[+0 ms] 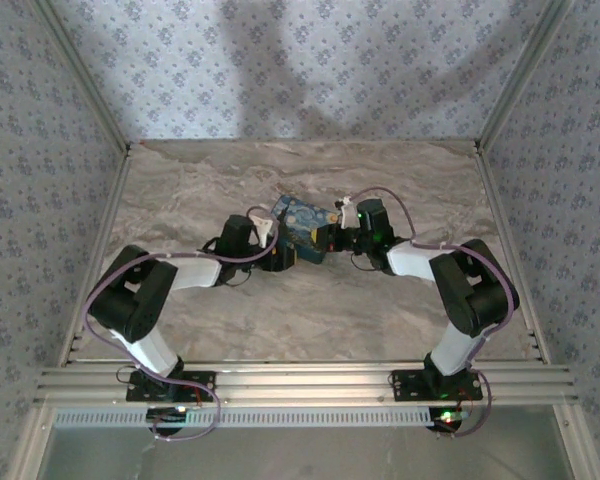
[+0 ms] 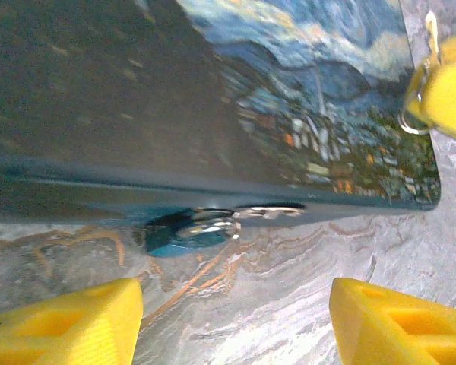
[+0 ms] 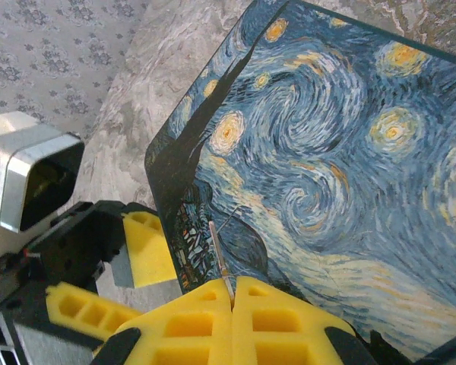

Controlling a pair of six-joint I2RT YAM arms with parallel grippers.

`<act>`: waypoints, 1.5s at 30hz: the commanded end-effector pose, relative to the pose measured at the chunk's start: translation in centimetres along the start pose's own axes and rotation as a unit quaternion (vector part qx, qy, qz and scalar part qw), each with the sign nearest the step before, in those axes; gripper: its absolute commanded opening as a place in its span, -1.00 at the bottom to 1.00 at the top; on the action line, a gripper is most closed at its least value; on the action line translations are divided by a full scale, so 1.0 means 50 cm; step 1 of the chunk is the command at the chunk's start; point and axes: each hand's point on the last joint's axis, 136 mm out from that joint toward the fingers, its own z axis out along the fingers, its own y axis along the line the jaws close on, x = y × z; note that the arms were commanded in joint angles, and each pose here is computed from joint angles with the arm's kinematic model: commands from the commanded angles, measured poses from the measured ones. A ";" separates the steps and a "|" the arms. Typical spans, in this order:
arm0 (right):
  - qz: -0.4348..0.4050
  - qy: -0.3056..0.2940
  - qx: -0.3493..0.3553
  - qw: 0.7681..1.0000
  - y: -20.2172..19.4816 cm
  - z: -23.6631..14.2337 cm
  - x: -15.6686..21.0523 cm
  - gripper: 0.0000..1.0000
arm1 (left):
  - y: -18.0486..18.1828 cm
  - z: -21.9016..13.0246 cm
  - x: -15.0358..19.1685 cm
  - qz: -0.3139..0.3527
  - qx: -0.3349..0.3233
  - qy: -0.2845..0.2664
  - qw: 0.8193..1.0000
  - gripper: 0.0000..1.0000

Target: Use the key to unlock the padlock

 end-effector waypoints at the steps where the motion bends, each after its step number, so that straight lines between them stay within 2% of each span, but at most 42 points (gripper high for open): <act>1: 0.050 0.070 0.062 0.994 -0.067 0.014 0.096 -1.00 | 0.006 0.014 -0.001 0.038 -0.011 -0.015 0.999 0.30; 13: 0.045 0.071 0.059 0.995 -0.063 0.016 0.100 -1.00 | 0.032 0.045 -0.004 0.064 -0.067 -0.019 0.996 0.11; 24: 0.042 0.071 0.059 0.995 -0.060 0.016 0.100 -1.00 | 0.021 0.067 -0.026 0.083 -0.065 -0.025 0.994 -0.04; 29: 0.041 0.071 0.058 0.995 -0.058 0.018 0.101 -1.00 | 0.005 0.074 -0.027 0.088 -0.057 -0.022 0.994 -0.19; 38: 0.040 0.073 0.056 0.995 -0.055 0.019 0.103 -1.00 | 0.015 0.086 -0.029 0.070 -0.078 -0.024 0.994 -0.32; 45: 0.034 0.069 0.054 0.996 -0.049 0.020 0.100 -1.00 | 0.016 0.090 -0.033 0.059 -0.083 -0.025 0.995 -0.51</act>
